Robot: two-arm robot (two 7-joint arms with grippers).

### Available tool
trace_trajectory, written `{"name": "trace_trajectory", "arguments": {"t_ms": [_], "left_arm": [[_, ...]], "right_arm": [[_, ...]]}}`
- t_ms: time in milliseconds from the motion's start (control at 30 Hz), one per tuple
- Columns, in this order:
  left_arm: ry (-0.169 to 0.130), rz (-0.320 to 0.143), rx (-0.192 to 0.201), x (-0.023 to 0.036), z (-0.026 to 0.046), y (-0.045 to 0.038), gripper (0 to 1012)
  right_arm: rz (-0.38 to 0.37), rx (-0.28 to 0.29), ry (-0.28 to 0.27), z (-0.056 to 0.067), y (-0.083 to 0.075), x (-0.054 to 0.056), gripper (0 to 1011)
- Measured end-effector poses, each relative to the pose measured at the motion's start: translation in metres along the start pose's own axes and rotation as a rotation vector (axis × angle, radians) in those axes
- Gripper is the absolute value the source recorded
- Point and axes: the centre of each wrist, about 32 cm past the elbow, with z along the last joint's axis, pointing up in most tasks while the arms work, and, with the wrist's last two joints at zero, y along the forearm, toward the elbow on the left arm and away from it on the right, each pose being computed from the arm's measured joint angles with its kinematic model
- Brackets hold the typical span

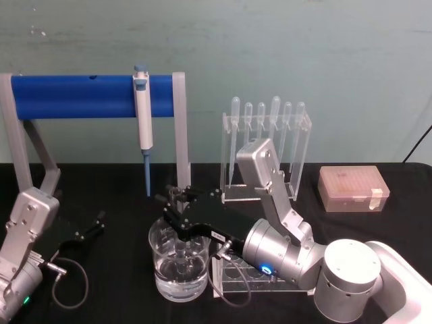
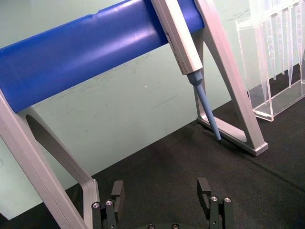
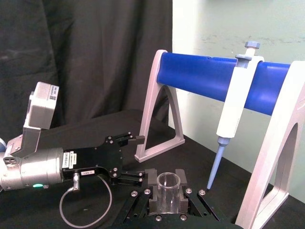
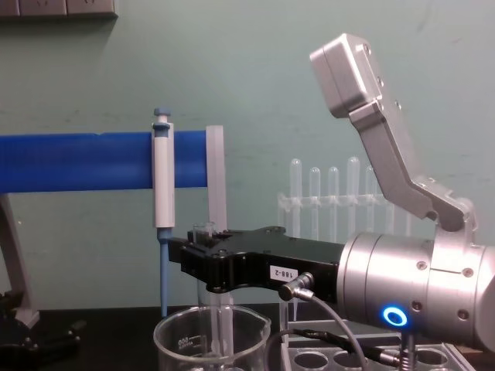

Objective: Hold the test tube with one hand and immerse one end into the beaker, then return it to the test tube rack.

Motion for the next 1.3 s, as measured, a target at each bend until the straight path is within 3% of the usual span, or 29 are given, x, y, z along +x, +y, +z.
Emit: {"name": "trace_trajectory", "arguments": {"t_ms": [1300], "left_arm": [[0.0,0.0,0.0,0.0,0.0,0.0,1000]], "right_arm": [[0.0,0.0,0.0,0.0,0.0,0.0,224]]}}
